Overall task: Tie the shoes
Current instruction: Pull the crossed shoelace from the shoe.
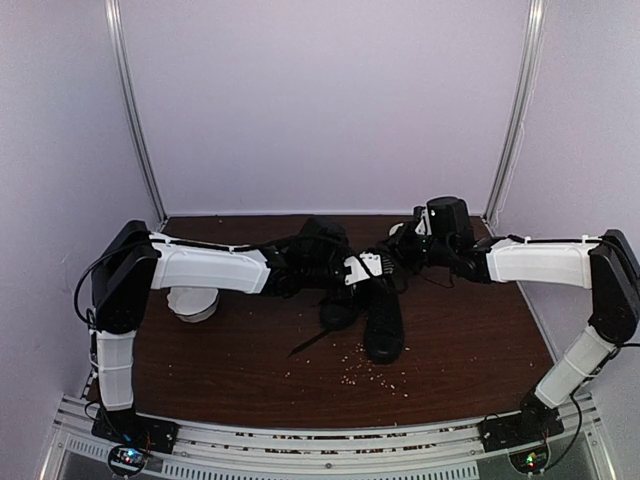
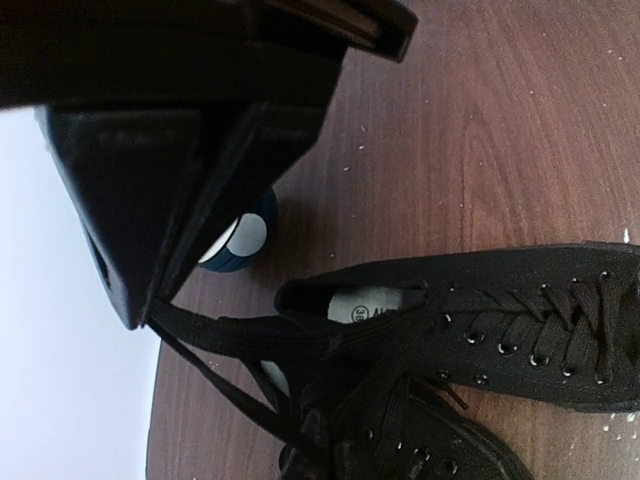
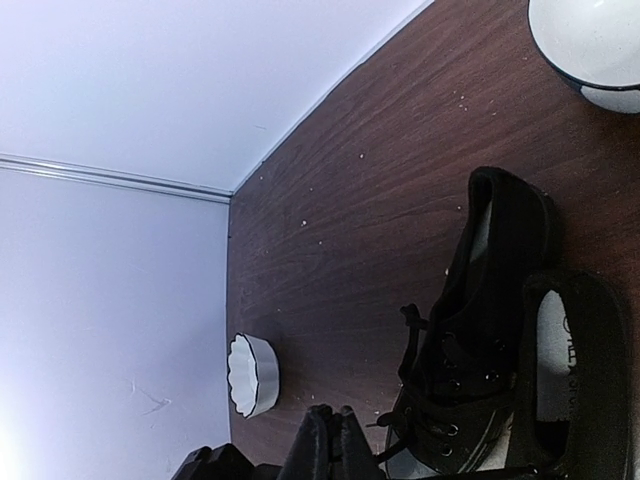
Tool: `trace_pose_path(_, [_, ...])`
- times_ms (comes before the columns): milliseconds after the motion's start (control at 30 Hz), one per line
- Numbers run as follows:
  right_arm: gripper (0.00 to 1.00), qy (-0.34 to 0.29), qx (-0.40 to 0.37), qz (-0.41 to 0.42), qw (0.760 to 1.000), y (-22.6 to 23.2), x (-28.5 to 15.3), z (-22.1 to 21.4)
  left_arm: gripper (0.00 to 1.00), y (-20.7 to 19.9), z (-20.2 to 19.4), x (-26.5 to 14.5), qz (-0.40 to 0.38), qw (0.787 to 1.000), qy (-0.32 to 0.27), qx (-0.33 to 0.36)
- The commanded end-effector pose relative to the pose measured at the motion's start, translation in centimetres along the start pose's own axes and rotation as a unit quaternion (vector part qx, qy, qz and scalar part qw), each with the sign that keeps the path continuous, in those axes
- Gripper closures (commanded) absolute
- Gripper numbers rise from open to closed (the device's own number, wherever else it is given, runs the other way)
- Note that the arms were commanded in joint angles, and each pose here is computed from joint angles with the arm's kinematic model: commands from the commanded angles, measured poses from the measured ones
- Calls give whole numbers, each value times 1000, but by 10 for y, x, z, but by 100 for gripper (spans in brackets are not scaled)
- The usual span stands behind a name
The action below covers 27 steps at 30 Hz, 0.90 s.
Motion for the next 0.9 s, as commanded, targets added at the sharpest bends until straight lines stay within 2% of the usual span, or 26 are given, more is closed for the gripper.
trace_pose_path(0, [100,-109,-3,28,994,30,-8,52,100,-34,-9,-6,-69,997,9,26])
trace_pose_path(167, [100,-118,-1,28,993,34,-13,58,100,-39,-14,-7,-75,997,14,31])
trace_pose_path(467, [100,-119,23,30,992,17,-12,69,100,-39,0,-12,-77,996,-30,10])
trace_pose_path(667, [100,-51,-43,2,998,11,-7,51,100,-30,0,-15,-87,994,-59,-30])
trace_pose_path(867, [100,-30,-14,62,997,28,-3,48,100,-35,1,-15,-103,992,-67,-28])
Point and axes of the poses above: each gripper's point midway between its finger pads, its own x axis out along the fingers, its own y axis along the line the jaws close on, z = x × y, the point moved 3 cm from there along -x, back along the fingers, and after that the axes turned 1 degree about x, right-handed, at the moved point
